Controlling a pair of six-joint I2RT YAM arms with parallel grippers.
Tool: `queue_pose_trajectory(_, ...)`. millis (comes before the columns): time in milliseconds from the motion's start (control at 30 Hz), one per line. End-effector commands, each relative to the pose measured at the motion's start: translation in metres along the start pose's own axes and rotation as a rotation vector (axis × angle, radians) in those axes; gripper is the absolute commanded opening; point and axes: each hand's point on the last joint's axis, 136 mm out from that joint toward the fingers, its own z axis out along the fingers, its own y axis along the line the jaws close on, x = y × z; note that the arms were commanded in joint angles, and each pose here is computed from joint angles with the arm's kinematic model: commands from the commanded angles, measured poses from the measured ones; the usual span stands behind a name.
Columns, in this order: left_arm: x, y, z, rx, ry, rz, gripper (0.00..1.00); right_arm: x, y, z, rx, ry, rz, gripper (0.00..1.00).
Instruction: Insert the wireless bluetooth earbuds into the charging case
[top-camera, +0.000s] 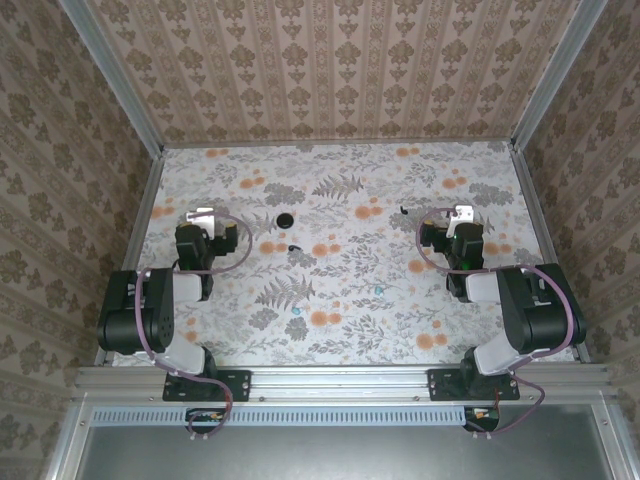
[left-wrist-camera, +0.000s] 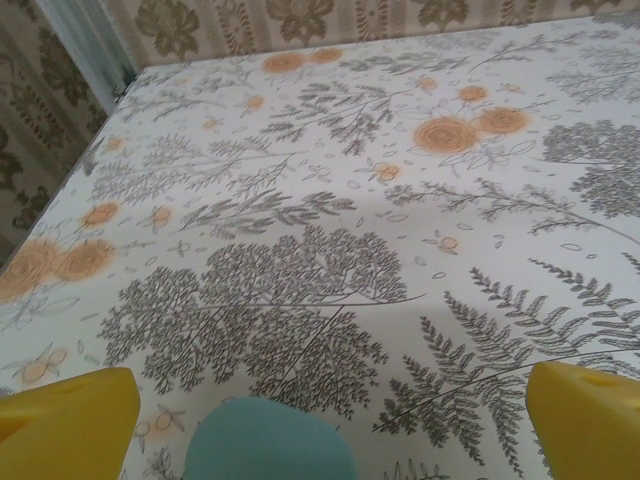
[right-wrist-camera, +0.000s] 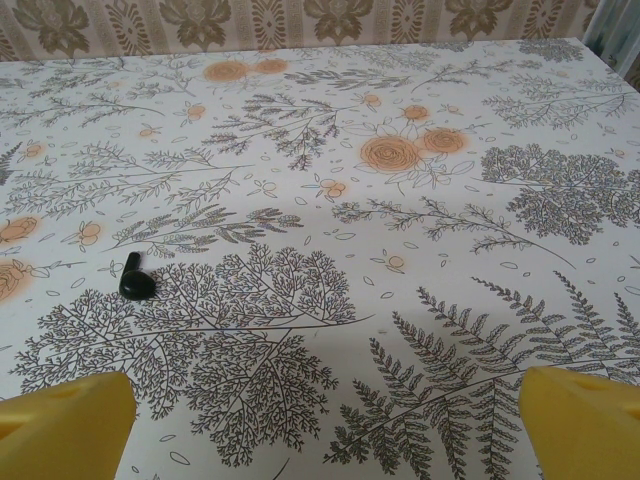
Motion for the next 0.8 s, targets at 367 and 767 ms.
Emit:
queue_pose_trajectory(367, -0.022, 0.071, -0.034, -0.215, 0.396, -0.459, 1.00, -0.061, 0.023, -0.017, -0.117, 0.145, 0.016, 1.00)
queue_pose_trajectory(767, 0.013, 0.060, -0.027, -0.165, 0.718, -0.696, 0.97, -0.082, 0.063, -0.056, -0.228, 0.307, 0.159, 1.00)
